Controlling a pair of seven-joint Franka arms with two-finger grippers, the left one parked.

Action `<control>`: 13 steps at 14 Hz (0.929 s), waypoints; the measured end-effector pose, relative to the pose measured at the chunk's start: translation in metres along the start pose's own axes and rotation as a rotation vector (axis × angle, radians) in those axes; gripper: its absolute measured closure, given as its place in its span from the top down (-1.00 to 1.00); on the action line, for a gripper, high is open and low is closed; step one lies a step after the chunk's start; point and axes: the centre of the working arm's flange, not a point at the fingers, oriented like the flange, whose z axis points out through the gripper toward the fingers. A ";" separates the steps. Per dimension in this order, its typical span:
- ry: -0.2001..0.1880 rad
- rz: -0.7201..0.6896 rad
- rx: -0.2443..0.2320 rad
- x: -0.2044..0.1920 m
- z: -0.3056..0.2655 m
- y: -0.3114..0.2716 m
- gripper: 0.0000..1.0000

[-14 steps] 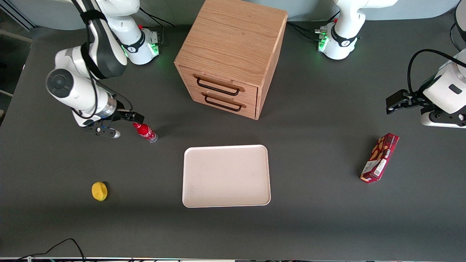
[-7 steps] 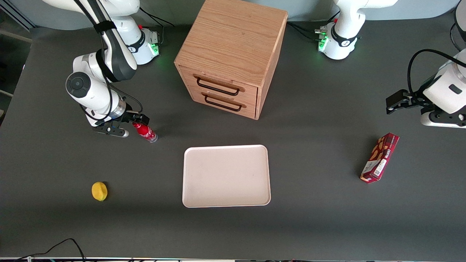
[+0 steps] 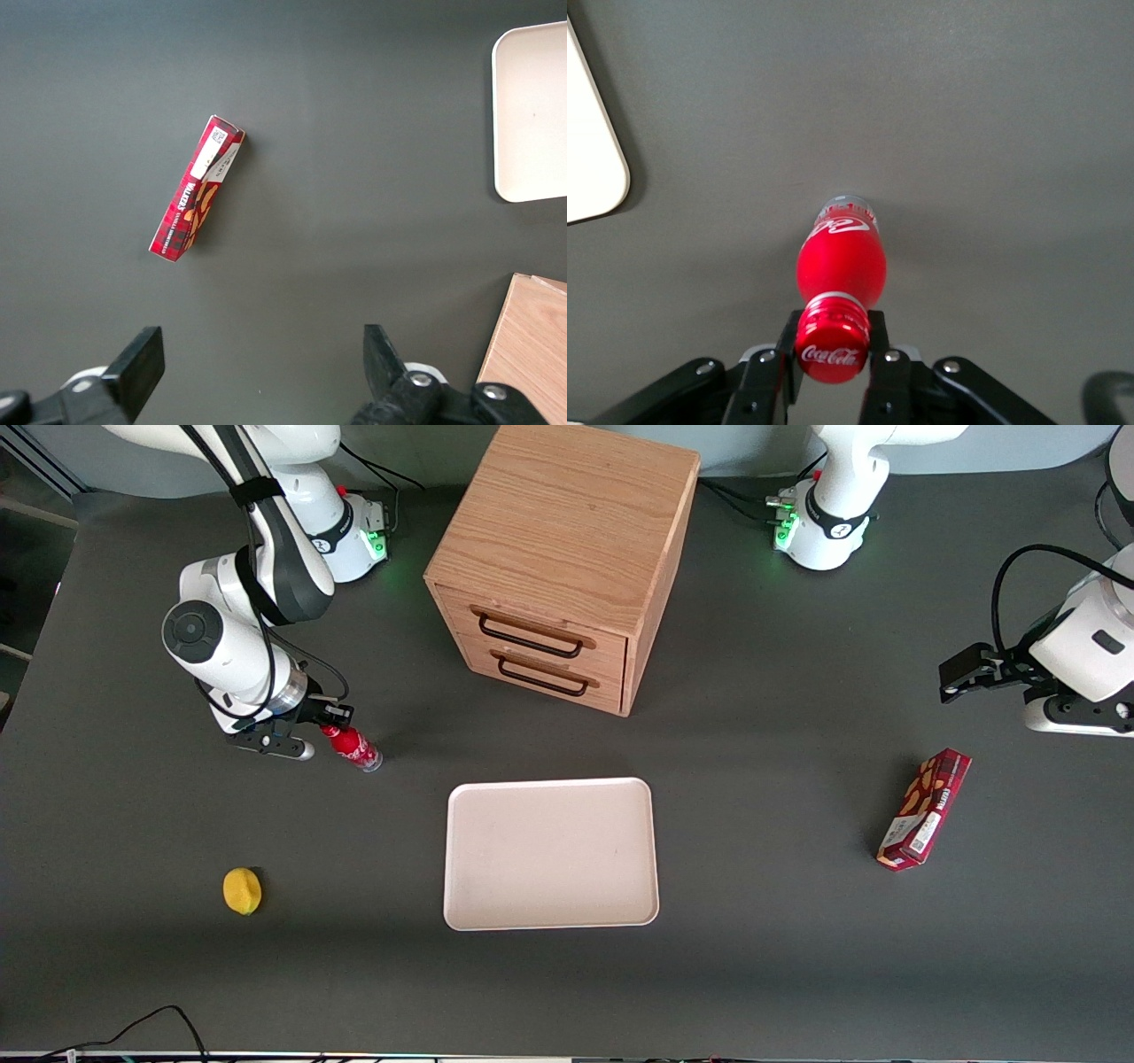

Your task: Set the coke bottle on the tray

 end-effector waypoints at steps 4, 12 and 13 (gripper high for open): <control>-0.014 -0.015 -0.018 0.013 -0.068 -0.005 -0.37; -0.009 0.041 0.022 0.051 -0.283 -0.055 -0.37; -0.028 0.078 0.033 0.062 -0.276 -0.076 -0.37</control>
